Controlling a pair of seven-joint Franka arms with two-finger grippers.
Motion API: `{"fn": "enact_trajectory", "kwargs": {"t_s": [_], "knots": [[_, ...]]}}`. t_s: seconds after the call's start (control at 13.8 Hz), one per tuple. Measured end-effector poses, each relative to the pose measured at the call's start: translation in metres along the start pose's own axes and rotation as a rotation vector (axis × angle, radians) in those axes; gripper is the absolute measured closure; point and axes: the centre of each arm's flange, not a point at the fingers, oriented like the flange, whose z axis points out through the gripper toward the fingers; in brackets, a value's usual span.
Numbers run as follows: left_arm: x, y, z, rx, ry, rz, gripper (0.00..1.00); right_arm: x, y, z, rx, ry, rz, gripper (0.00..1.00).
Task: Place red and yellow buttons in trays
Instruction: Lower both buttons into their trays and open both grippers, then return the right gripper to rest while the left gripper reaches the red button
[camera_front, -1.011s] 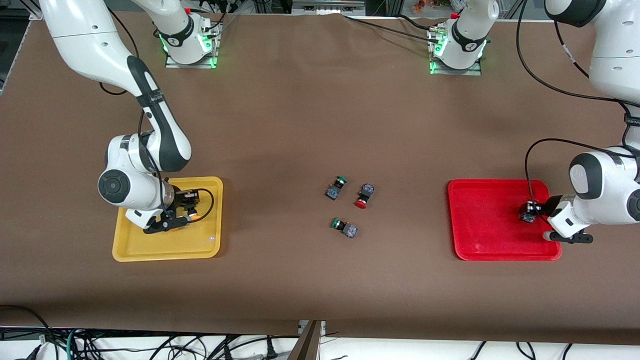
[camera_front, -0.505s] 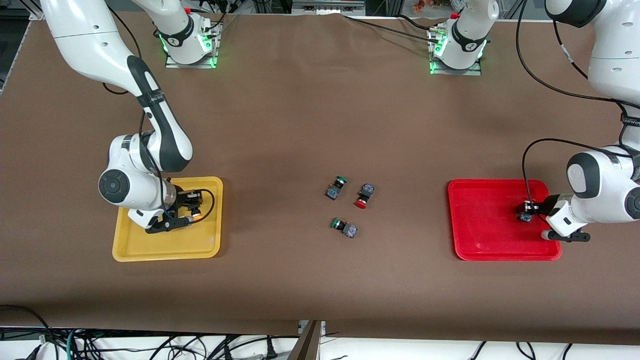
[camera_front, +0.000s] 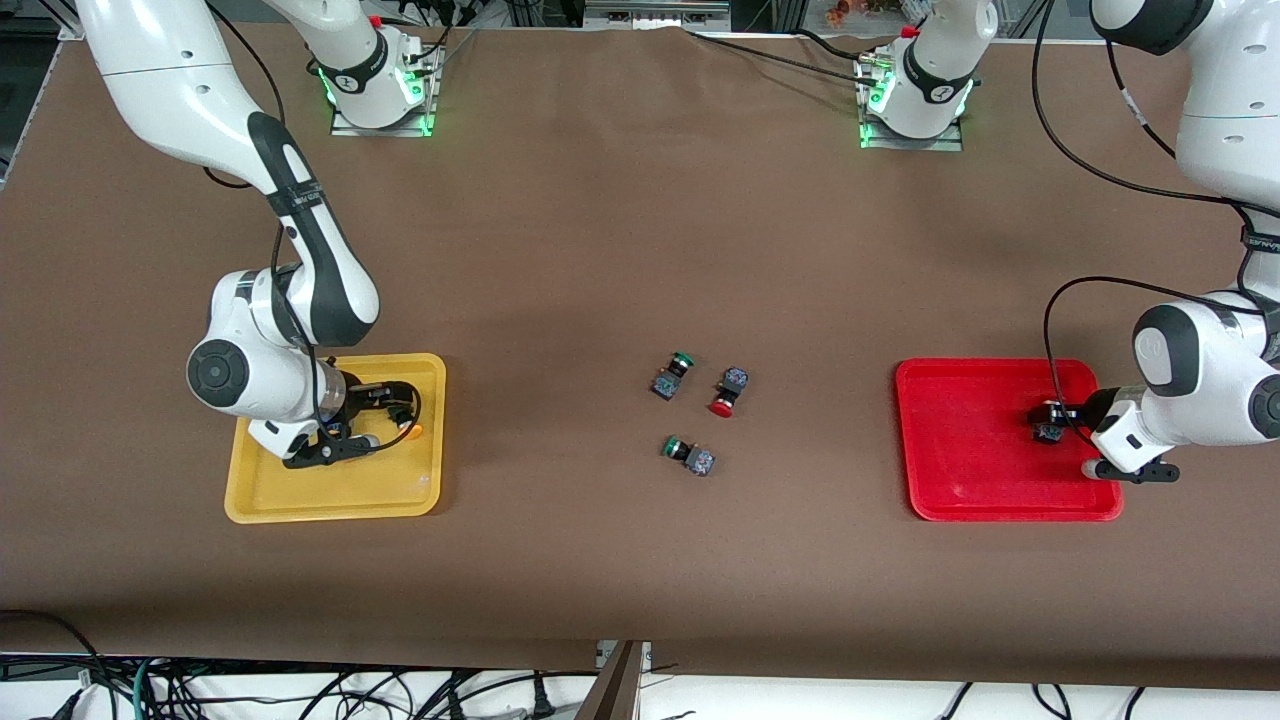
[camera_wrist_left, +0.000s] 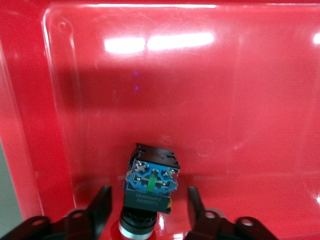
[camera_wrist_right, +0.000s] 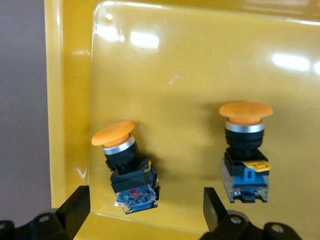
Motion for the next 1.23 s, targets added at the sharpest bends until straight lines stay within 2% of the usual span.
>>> {"fn": "enact_trajectory", "kwargs": {"t_s": [0.14, 0.22, 0.43, 0.79, 1.01, 1.23], "knots": [[0.002, 0.010, -0.014, -0.005, -0.004, 0.011, 0.07, 0.003, -0.006, -0.029, 0.000, 0.040, -0.009, 0.00], [0.006, 0.021, -0.026, -0.008, -0.011, 0.023, 0.00, 0.001, -0.009, -0.050, 0.001, 0.052, -0.014, 0.00], [0.022, 0.096, -0.061, 0.007, -0.019, 0.115, 0.00, -0.020, -0.021, -0.135, 0.007, 0.059, -0.024, 0.00], [0.028, 0.221, -0.064, 0.026, -0.018, 0.294, 0.00, -0.097, -0.036, -0.288, 0.000, 0.076, -0.030, 0.00], [0.023, 0.289, -0.054, 0.004, -0.013, 0.388, 0.00, -0.127, -0.032, -0.328, -0.045, 0.088, -0.032, 0.00], [0.013, 0.356, -0.034, 0.013, -0.004, 0.434, 0.00, -0.132, -0.010, -0.339, -0.061, 0.081, 0.003, 0.00]]}}
